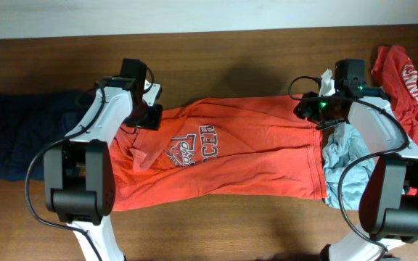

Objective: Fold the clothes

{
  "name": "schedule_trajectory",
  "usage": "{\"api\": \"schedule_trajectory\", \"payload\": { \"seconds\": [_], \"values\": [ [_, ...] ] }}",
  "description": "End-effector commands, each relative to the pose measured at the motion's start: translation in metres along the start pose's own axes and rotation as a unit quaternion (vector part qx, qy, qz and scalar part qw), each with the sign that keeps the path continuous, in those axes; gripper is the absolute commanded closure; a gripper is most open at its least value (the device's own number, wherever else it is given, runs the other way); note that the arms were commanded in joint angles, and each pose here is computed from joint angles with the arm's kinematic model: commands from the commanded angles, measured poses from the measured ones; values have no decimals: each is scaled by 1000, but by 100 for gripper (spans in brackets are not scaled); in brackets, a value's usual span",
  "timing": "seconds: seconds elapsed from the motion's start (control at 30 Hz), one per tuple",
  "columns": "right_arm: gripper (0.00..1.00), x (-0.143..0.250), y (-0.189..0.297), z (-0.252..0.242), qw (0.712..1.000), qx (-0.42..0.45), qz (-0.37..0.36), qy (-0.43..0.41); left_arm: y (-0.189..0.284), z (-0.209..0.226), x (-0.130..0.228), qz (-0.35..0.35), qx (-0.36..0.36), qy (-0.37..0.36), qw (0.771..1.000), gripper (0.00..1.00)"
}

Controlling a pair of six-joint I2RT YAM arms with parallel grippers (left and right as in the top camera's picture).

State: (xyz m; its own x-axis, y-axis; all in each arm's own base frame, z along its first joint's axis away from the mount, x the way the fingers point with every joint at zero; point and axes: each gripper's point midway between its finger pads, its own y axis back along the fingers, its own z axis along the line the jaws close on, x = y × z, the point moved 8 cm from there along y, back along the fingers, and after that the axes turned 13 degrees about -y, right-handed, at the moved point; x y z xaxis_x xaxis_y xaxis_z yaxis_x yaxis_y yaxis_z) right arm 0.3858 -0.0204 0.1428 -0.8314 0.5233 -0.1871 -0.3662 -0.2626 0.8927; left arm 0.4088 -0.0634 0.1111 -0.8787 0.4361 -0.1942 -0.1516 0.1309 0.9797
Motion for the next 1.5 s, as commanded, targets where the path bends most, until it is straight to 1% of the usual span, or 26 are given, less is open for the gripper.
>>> {"api": "schedule_trajectory", "payload": {
  "seconds": [0.0, 0.07, 0.27, 0.33, 0.37, 0.4, 0.43, 0.5, 0.6, 0.67, 0.77, 0.83, 1.0, 1.1, 1.3, 1.37, 1.43, 1.47],
  "values": [
    [47, -4, 0, -1, 1000, 3, -5, 2, 1, -2, 1, 3, 19, -20, 1000, 55],
    [47, -4, 0, -1, 1000, 3, -5, 2, 1, 5, 6, 18, -7, 1, 1000, 55],
    [47, -4, 0, -1, 1000, 3, -5, 2, -4, 17, 7, 15, -13, 17, 1000, 55],
    [47, -4, 0, -1, 1000, 3, -5, 2, -13, 17, 8, 18, 0, 19, 1000, 55],
    [47, -4, 0, -1, 1000, 4, -5, 2, -21, 15, 10, 27, 19, 21, 999, 55],
    [47, -4, 0, -1, 1000, 4, -5, 1, -30, 9, 14, 37, 51, 25, 998, 58],
    [47, -4, 0, -1, 1000, 4, -5, 2, -34, 6, 15, 42, 65, 26, 997, 61],
    [47, -4, 0, -1, 1000, 3, -5, 2, -37, 2, 16, 42, 91, 27, 995, 64],
    [47, -4, 0, -1, 1000, 4, -5, 2, -34, -3, 13, 29, 117, 23, 992, 65],
    [47, -4, 0, -1, 1000, 3, -5, 2, -27, -6, 11, 20, 130, 23, 991, 68],
    [47, -4, 0, -1, 1000, 4, -5, 2, -13, -8, 12, 15, 129, 22, 991, 72],
    [47, -4, 0, -1, 1000, 3, -6, 2, 2, -10, 12, 8, 124, 20, 992, 76],
    [47, -5, 0, -1, 1000, 3, -6, 2, 36, -11, 11, -17, 95, 11, 995, 77],
    [47, -5, 0, -1, 1000, 3, -7, 2, 49, -13, 11, -29, 91, 9, 995, 77],
    [47, -5, 0, -1, 1000, 3, -7, 2, 54, -31, 17, -6, 118, 0, 993, 77],
    [47, -5, 0, -1, 1000, 3, -7, 2, 53, -34, 18, 7, 94, -8, 996, 77],
    [47, -5, 0, -1, 1000, 3, -7, 2, 51, -21, 19, 27, 13, 25, 999, 76],
    [47, -5, 0, -1, 1000, 3, -7, 2, 51, -13, 19, 29, -23, 37, 999, 73]
  ]
}}
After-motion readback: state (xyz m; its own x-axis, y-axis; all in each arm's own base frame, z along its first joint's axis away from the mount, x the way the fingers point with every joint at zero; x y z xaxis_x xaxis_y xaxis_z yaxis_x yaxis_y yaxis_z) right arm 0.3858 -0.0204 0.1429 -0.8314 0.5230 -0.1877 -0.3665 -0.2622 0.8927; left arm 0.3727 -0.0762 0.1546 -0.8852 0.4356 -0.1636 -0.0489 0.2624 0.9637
